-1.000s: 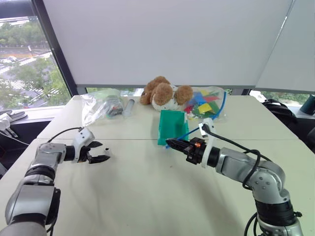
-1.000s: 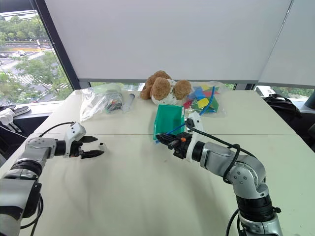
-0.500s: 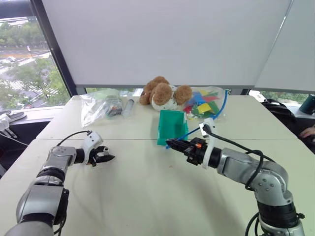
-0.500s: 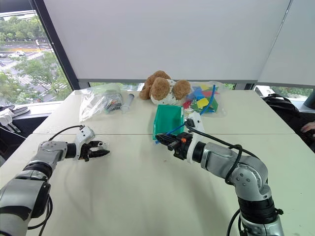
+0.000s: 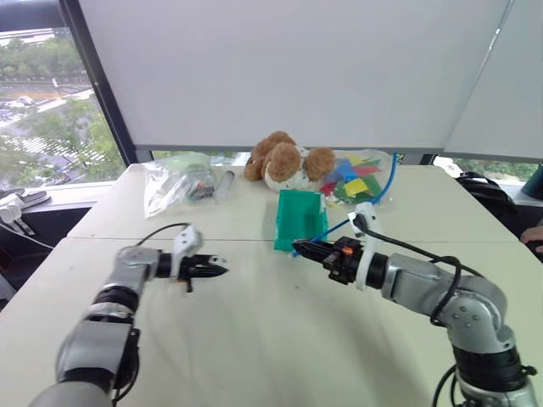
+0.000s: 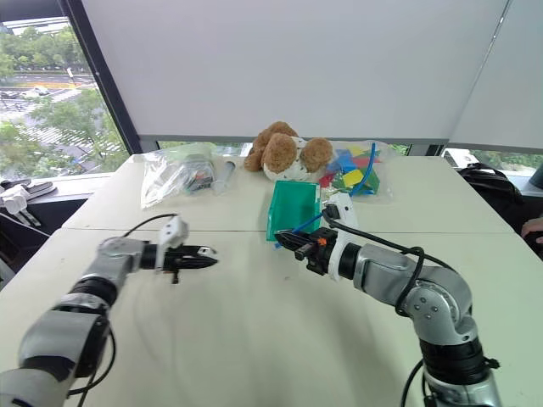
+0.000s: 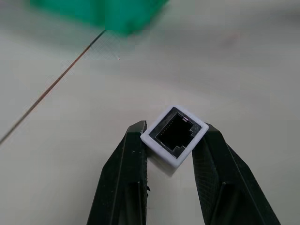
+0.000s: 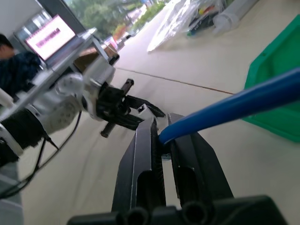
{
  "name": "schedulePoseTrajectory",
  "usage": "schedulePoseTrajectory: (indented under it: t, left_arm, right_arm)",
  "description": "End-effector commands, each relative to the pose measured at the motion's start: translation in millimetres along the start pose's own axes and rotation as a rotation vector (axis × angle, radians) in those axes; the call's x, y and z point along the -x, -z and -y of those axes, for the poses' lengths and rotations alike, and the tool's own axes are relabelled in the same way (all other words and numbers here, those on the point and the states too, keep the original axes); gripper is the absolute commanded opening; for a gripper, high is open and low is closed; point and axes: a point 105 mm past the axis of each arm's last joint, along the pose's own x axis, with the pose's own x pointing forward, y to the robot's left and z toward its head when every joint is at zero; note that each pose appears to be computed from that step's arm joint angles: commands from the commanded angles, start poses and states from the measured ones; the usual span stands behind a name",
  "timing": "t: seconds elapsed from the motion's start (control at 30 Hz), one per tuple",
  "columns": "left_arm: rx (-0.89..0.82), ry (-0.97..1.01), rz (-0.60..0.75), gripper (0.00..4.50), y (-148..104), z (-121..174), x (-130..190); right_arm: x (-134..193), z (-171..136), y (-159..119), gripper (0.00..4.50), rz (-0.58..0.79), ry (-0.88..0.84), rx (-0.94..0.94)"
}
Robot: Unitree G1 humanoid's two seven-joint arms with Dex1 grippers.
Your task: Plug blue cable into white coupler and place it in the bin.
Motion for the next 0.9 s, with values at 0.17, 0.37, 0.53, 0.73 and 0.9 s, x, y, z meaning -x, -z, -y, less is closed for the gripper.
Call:
schedulePoseTrajectory:
  t: [0.17,0.37,0.53,0.73,0.9]
  left_arm:
    - [-0.113,0.269,-0.042,0.74,-1,51,-73]
    - [-0.169,0.247,-0.174,0.74,18,58,-99]
    - [-0.245,0.22,-0.239,0.74,28,59,-111]
    - [-0.248,0.24,-0.241,0.74,32,67,-115]
    - [-0.164,0.268,-0.222,0.74,33,72,-114]
  right_arm:
    - [7,-10,-6,0.0,-0.089,-0.103,0.261]
    - [3,-7,15,0.0,-0.192,-0.117,0.361]
    - [-6,-16,30,0.0,-0.227,-0.147,0.364]
    - [-15,-22,45,0.0,-0.261,-0.144,0.341]
    - [-16,-16,59,0.0,-0.311,-0.124,0.337]
